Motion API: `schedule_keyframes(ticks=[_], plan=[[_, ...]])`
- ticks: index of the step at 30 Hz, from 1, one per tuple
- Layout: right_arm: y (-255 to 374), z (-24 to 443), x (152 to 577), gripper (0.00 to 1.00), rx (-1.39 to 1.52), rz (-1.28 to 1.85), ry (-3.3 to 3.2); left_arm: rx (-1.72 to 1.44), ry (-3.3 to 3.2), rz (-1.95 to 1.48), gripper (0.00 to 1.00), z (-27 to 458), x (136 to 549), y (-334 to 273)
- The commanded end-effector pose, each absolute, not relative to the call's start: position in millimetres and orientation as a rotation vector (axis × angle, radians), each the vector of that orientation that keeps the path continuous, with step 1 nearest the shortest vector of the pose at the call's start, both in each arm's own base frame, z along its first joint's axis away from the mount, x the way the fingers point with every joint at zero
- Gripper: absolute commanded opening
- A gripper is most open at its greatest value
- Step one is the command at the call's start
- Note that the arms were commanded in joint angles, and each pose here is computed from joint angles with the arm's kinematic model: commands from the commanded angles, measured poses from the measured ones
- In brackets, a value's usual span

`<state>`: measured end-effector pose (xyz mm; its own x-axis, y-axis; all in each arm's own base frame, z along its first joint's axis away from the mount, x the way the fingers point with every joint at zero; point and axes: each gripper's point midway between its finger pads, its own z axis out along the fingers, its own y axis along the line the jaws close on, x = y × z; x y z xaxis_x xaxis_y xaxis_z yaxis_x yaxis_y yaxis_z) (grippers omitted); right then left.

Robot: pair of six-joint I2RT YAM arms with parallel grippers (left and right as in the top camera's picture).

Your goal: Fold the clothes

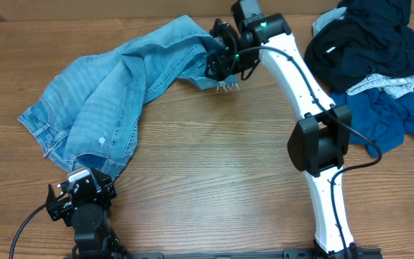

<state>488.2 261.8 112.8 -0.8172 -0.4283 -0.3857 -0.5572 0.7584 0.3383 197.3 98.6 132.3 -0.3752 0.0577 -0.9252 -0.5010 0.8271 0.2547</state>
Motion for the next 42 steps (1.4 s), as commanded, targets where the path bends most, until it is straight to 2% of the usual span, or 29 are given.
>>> schedule_keyframes(ticks=[1, 11, 14, 17, 18, 19, 24, 28, 33, 39, 42], plan=[[280, 106, 479, 0.76, -0.888, 0.62, 2.642, -0.334, 1.877, 0.603, 1.0, 131, 198, 97], [270, 54, 489, 0.78, -0.906, 0.279, 2.715, -0.334, 1.877, 0.603, 1.0, 131, 198, 97], [256, 47, 499, 0.75, -0.823, 0.161, 2.74, -0.334, 1.877, 0.603, 1.0, 131, 198, 97], [244, 47, 508, 0.33, -0.783, 0.097, 2.732, -0.334, 1.877, 0.603, 1.0, 131, 198, 97], [239, 47, 512, 0.07, -0.761, 0.072, 2.734, -0.334, 1.877, 0.603, 1.0, 131, 198, 97], [234, 47, 514, 0.04, -0.72, 0.05, 2.742, -0.334, 1.877, 0.604, 1.0, 131, 198, 97], [187, 51, 516, 0.04, -0.558, -0.024, 2.834, -0.334, 1.877, 0.603, 1.0, 131, 198, 97], [109, 73, 509, 0.04, -0.404, -0.167, 2.932, -0.334, 1.877, 0.603, 1.0, 131, 198, 97], [14, 124, 499, 0.04, -0.183, -0.376, 2.933, -0.334, 1.877, 0.603, 1.0, 131, 198, 97], [-72, 202, 481, 0.04, 0.057, -0.528, 2.808, -0.334, 1.877, 0.603, 1.0, 131, 198, 97], [-91, 232, 473, 0.04, 0.132, -0.467, 2.743, -0.334, 1.877, 0.603, 1.0, 131, 198, 97]])
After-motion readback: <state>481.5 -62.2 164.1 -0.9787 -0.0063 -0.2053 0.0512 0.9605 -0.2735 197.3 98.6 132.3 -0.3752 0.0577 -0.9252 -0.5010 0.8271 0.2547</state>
